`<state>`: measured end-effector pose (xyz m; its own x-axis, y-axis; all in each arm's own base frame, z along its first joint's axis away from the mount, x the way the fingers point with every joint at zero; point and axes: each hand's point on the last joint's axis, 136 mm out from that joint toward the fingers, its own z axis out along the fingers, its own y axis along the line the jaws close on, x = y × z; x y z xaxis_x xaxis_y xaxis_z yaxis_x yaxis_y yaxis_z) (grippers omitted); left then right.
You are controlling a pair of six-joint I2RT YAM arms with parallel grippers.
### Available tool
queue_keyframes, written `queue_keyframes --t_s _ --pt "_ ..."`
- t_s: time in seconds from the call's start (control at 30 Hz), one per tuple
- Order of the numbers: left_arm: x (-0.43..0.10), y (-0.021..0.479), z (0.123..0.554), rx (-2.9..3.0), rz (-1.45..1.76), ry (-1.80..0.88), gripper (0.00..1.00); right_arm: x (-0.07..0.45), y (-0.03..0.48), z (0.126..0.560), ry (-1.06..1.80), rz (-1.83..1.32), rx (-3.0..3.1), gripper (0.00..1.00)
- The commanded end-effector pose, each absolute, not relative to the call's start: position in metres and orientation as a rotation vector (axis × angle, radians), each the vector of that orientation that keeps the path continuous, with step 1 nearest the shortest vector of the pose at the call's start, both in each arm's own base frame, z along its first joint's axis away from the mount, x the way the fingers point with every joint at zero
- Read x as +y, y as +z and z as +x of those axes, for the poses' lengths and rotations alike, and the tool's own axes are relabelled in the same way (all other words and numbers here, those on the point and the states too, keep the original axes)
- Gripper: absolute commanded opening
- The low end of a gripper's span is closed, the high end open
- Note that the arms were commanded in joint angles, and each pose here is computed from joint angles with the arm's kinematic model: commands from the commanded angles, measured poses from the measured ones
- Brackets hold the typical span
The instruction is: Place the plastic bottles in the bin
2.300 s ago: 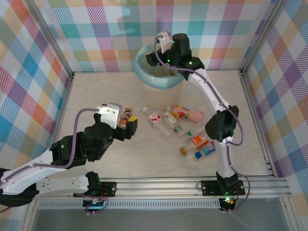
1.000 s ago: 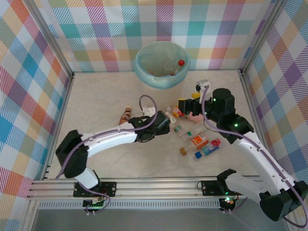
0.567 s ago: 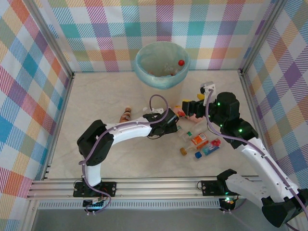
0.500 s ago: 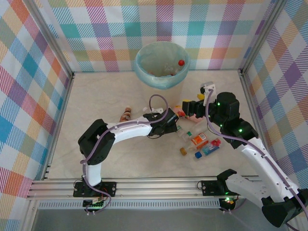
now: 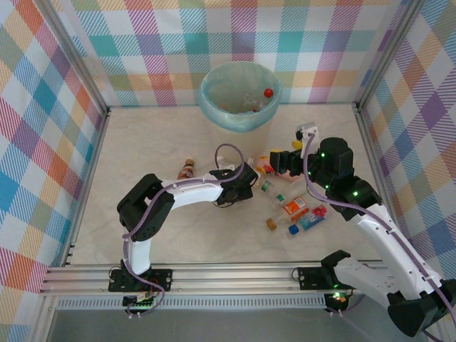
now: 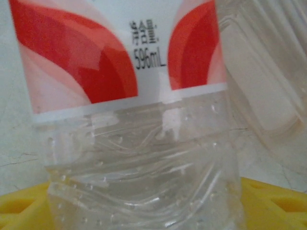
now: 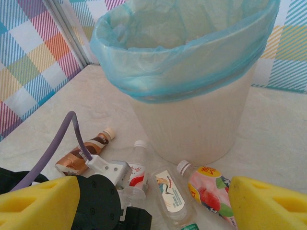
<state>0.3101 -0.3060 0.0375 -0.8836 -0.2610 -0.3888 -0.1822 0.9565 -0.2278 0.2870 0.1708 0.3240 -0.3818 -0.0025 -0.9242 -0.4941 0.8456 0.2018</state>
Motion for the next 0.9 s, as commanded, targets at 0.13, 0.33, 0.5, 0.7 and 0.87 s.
queue_keyframes --t_s 0.13,0.33,0.5,0.7,0.87 --pt "-0.294 0.052 0.310 2.661 -0.299 -0.257 0.69 0.175 0.327 0.287 0.576 -0.369 1.894 0.81" --pt "-0.282 0.078 0.305 2.603 -0.283 -0.293 0.63 0.177 0.335 0.283 0.605 -0.377 1.876 0.81" --pt "-0.253 0.112 0.293 2.529 -0.304 -0.274 0.62 0.181 0.346 0.280 0.636 -0.393 1.850 0.80" --pt "-0.215 0.178 0.275 2.341 -0.291 -0.337 0.63 0.193 0.368 0.280 0.713 -0.419 1.785 0.79" --pt "-0.182 0.240 0.260 2.149 -0.253 -0.399 0.61 0.205 0.385 0.278 0.805 -0.444 1.733 0.78"
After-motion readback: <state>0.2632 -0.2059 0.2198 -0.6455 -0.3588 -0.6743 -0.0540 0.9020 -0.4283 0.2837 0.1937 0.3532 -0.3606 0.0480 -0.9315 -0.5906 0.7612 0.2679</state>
